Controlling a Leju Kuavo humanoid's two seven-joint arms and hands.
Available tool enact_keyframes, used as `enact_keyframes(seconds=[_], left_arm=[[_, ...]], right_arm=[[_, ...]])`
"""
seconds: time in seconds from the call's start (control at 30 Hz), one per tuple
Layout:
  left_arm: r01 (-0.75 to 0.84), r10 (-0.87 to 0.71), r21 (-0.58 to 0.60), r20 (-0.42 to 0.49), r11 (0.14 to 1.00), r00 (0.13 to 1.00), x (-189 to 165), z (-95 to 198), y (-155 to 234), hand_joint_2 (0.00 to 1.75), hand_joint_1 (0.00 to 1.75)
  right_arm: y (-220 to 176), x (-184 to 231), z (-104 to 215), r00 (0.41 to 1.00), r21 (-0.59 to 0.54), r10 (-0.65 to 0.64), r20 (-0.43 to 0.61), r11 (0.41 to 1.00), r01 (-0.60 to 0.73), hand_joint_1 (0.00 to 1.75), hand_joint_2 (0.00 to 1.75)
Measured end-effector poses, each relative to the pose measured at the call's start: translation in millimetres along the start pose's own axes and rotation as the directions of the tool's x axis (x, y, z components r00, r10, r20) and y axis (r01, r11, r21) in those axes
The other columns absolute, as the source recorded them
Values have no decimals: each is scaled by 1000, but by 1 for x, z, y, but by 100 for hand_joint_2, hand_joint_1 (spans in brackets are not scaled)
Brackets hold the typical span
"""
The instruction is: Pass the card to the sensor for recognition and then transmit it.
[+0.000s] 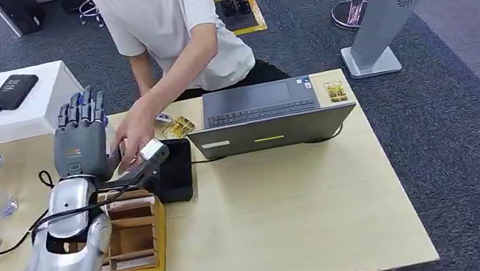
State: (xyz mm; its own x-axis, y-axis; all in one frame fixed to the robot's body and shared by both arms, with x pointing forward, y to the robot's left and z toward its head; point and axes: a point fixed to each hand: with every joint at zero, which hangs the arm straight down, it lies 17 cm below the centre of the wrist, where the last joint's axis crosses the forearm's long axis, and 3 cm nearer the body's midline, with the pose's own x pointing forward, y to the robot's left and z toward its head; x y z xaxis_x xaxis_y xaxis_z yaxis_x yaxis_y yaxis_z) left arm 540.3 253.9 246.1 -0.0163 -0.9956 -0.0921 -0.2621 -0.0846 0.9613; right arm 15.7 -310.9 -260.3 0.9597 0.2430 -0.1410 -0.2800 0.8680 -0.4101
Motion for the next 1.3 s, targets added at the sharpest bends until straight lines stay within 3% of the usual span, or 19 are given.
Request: enact_keyframes(seconds=[0.2, 0.33, 0.37, 0.63, 1.03, 1.3], left_arm=[[-142, 138, 113, 41, 983, 990, 11, 12, 29, 175, 0], [-210, 208, 114, 21, 971, 978, 8, 20, 32, 175, 0], [-219, 217, 108, 27, 970, 976, 9, 22, 31, 0, 0], [-257, 254, 22, 91, 966, 963, 33, 56, 7, 0, 0], [-250, 256, -58, 161, 967, 953, 67, 80, -7, 0, 0], [-212, 225, -79, 279, 974, 934, 102, 101, -9, 0, 0]], right_arm=[[1, 3, 0, 1000, 0, -5, 5, 1000, 5, 0, 175], [3, 4, 1, 1000, 4, -8, 6, 1000, 8, 0, 175], [3, 5, 1, 1000, 4, -8, 6, 1000, 8, 0, 175], [3, 4, 0, 1000, 3, 1, 16, 1000, -2, 0, 175], [2, 1, 0, 1000, 3, 9, 11, 1000, -9, 0, 175], [1, 1, -1, 1000, 4, 0, 5, 1000, 0, 0, 175]])
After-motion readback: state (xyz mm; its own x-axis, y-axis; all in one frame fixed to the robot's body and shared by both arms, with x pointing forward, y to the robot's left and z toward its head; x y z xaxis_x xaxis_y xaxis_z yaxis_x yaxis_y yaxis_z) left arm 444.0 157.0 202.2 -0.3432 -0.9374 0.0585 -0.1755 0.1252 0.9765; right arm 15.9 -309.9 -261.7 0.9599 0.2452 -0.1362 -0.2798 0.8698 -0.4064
